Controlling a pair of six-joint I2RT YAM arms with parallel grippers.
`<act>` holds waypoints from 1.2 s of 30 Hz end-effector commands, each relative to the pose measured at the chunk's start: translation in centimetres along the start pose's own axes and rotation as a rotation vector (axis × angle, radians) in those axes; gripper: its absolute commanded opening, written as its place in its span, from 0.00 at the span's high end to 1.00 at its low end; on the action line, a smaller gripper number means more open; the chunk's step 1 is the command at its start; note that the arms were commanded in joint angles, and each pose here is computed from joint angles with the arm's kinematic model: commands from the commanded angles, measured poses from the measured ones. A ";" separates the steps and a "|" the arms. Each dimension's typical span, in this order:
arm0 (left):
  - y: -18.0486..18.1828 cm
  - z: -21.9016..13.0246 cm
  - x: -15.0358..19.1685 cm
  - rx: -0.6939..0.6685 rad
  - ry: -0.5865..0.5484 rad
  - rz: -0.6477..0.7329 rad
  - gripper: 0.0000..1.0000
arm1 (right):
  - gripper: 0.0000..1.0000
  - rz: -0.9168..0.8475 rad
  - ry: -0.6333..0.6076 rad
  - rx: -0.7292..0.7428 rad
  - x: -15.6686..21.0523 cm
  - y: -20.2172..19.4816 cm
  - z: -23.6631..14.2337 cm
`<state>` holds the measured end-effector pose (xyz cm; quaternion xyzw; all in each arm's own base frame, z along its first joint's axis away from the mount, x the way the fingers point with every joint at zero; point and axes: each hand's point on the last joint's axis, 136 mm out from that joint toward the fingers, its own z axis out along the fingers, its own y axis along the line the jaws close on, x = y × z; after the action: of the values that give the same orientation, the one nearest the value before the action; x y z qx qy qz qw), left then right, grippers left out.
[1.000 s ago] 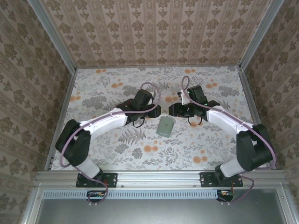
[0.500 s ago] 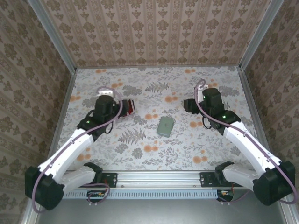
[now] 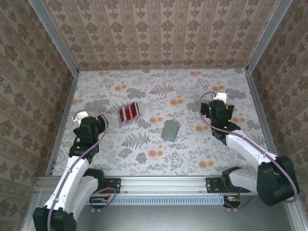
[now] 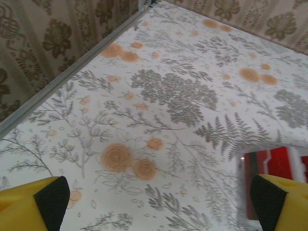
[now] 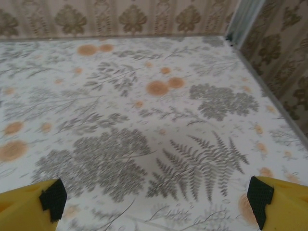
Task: Put the credit cards into the card holder
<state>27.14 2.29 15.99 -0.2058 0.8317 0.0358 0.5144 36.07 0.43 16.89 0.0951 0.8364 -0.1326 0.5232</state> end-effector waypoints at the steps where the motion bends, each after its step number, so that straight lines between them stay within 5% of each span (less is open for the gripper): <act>1: 0.7 0.1 -2.2 -0.032 -0.129 0.076 0.00 | 0.00 0.010 -0.087 0.124 -1.9 -2.0 0.7; 8: 1.3 1.9 -0.9 -0.038 -0.199 0.203 0.00 | 0.00 0.028 -0.150 0.056 -0.2 -2.8 2.1; 22: 2.7 4.9 0.2 -0.010 -0.214 0.185 0.00 | 0.01 0.096 -0.147 -0.019 2.7 -2.9 4.7; 36: -2.7 10.9 -1.1 0.163 -0.173 0.262 0.00 | 0.00 0.028 -0.084 -0.114 3.7 -0.4 6.6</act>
<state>34.99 4.49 9.31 -0.0960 0.8288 0.0676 0.5471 39.11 -2.31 9.98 0.0785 0.8232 -0.0912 0.5549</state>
